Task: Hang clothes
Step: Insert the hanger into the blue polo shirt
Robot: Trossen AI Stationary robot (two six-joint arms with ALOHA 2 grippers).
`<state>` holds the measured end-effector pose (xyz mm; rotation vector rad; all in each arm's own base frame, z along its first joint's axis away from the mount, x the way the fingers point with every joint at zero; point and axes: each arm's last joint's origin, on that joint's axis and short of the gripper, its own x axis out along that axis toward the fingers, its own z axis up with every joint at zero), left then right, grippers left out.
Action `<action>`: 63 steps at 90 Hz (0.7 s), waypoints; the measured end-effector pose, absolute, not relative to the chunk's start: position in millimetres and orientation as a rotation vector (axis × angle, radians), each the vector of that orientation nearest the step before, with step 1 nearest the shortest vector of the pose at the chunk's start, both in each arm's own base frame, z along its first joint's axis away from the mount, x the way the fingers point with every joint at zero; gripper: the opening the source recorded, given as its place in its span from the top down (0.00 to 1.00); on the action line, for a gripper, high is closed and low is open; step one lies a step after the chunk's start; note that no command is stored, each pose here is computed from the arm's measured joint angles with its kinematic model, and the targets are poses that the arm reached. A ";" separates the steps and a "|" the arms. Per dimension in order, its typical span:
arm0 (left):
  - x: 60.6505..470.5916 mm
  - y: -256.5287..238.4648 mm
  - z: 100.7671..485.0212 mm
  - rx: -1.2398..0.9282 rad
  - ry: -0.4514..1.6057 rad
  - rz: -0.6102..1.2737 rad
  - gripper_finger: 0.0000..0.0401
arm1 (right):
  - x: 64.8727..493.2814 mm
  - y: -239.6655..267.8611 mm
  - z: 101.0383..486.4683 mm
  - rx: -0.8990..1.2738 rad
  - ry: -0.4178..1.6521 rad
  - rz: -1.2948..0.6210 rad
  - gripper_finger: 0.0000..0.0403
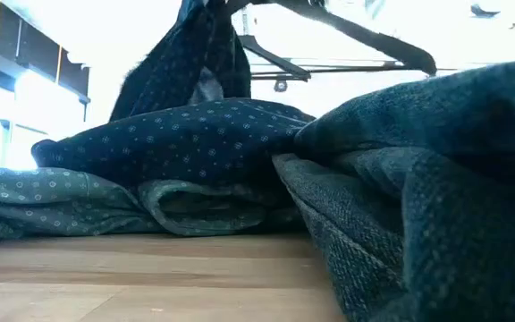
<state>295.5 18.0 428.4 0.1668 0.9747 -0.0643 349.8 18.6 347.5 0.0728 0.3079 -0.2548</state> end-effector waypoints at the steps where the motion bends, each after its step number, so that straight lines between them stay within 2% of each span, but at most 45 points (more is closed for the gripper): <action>1: 296.3 18.1 429.0 0.172 0.972 -0.067 1.00 | 350.2 18.5 348.1 0.070 0.303 -0.246 0.93; 11: 303.1 18.0 429.4 0.203 0.975 -0.089 1.00 | 353.7 17.8 351.1 0.056 0.261 -0.185 0.93; 31: 308.6 18.2 421.0 0.174 1.038 -0.105 0.98 | 357.2 21.6 348.9 0.118 0.243 -0.182 0.93; 63: 300.9 19.1 416.9 0.204 1.138 -0.048 0.75 | 356.8 28.1 351.5 0.134 0.211 -0.216 0.93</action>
